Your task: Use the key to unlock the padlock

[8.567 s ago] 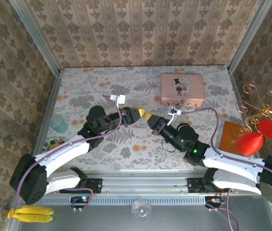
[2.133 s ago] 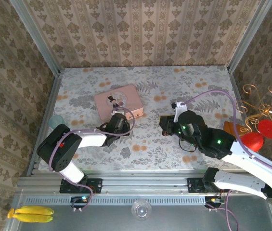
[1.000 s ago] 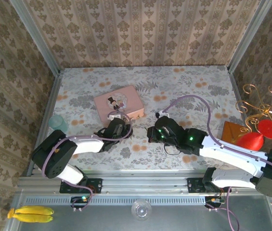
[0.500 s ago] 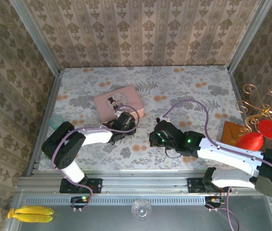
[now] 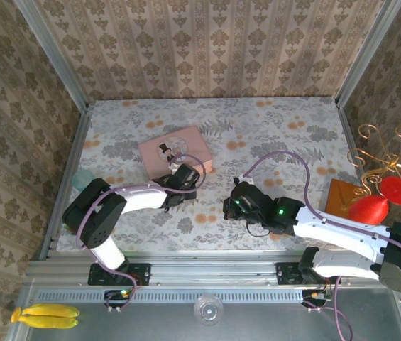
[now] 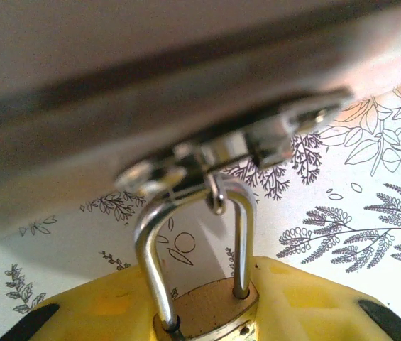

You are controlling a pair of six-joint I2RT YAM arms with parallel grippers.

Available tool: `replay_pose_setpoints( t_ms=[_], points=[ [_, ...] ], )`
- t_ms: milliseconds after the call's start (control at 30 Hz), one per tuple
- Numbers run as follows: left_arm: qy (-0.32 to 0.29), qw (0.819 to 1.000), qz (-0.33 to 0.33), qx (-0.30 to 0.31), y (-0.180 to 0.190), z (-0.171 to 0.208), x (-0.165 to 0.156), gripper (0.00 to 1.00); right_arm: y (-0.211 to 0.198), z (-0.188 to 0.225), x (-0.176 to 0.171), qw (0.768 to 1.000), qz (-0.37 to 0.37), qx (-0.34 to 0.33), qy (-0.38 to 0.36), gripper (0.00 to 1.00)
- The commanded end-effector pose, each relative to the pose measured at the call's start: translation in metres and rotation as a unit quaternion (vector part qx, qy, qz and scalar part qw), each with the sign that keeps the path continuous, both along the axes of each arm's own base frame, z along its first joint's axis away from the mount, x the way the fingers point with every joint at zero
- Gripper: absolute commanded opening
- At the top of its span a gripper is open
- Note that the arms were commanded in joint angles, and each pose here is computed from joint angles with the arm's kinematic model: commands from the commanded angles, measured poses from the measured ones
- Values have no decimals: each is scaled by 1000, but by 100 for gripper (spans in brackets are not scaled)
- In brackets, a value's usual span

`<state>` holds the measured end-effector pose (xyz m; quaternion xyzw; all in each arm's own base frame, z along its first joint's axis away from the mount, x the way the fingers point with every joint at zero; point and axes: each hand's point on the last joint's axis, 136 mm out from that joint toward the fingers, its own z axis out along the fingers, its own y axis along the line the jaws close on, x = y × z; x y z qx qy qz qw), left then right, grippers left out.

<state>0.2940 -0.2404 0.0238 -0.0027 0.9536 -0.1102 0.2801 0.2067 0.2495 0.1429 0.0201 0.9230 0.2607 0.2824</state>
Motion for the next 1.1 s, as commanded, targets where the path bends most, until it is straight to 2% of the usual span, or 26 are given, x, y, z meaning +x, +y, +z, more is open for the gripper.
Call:
replay_pose_setpoints(
  t_ms=[0,300,467,700,900,1000,1067],
  points=[
    [19,1000,3,-7,-3,-3,-4,32,6,-2,-1,1000,-3,20,5,0],
    [5,995,11,-96,-20,24,-4,28,18,-22,-2,999,5,19,31,0],
    [-2,987,39,-156,-16,34,-3,22,22,-31,2,999,0,18,37,0],
    [-11,977,59,-204,-12,54,-1,20,34,-39,15,998,4,36,44,0],
    [-13,975,68,-210,-9,55,1,19,42,-43,29,998,-6,35,46,0],
    [-27,985,61,-157,1,56,-1,23,35,-40,32,999,-18,26,37,0],
    [-36,987,59,-144,7,51,-5,26,30,-38,31,999,-22,25,31,0]
  ],
)
